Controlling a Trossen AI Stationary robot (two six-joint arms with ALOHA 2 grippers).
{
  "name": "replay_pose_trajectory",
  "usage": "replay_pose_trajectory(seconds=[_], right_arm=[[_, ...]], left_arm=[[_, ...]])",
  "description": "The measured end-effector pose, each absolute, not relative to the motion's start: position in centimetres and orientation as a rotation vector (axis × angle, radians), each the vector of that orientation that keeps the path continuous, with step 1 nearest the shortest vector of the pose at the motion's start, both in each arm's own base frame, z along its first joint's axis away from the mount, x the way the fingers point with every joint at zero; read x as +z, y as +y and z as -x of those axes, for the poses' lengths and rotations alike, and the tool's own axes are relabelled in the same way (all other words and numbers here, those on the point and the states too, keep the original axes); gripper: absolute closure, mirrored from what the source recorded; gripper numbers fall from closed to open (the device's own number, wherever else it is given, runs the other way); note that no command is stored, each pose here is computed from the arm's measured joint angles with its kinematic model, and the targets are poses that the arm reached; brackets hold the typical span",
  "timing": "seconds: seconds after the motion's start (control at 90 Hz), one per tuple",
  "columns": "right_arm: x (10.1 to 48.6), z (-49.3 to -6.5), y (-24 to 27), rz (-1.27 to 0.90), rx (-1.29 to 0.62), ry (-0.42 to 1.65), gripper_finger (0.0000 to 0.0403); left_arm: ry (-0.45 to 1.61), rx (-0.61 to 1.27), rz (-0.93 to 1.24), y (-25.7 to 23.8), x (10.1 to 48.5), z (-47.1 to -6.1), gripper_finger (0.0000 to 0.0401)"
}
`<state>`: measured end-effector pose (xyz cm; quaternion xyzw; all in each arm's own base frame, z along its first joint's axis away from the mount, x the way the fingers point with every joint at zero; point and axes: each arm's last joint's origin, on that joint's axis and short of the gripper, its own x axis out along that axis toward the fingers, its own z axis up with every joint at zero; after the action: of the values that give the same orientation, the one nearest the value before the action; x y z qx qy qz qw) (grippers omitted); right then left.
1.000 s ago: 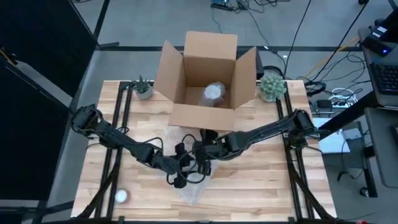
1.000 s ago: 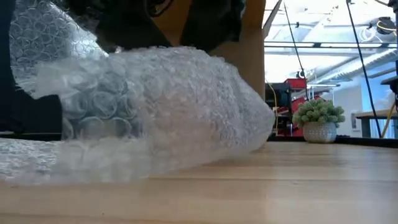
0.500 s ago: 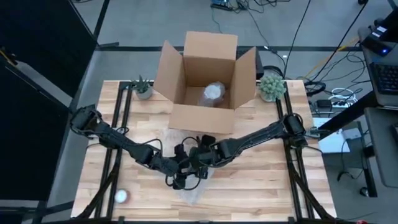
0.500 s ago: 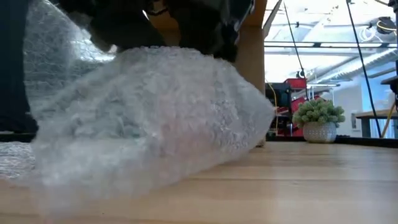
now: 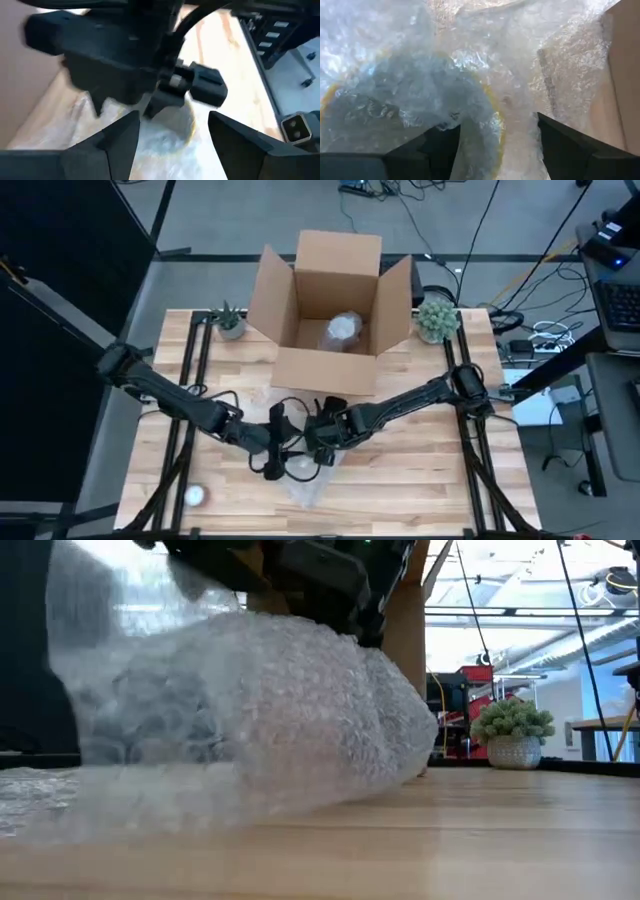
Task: Wrap mug
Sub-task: Wrap the orange cup with the bubble wrap
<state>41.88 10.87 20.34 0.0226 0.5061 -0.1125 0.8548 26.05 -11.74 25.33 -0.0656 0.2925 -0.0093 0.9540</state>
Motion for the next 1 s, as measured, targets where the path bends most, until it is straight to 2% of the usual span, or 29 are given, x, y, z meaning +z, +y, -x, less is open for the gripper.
replay_pose_trajectory(seconds=[0.178,0.311,0.456,0.633,1.0], right_arm=[[20.3,-41.9,10.9,-0.046,-0.235,1.064,0.0174],[20.3,-41.9,10.8,-0.047,-0.236,1.064,0.0174],[20.4,-41.9,10.7,-0.048,-0.236,1.064,0.0174],[20.4,-41.9,10.7,-0.045,-0.234,1.063,0.0174],[20.3,-41.9,10.7,-0.041,-0.233,1.067,0.0174]], left_arm=[[0.801,0.116,0.131,-10.6,25.2,-22.6,0.0175],[0.933,0.202,0.122,-10.8,22.0,-20.7,0.0175],[0.779,0.109,0.191,-12.5,19.0,-22.2,0.0175],[0.593,0.05,0.136,-13.4,19.9,-25.5,0.0175],[0.634,0.095,0.107,-11.6,18.1,-29.2,0.0175]])
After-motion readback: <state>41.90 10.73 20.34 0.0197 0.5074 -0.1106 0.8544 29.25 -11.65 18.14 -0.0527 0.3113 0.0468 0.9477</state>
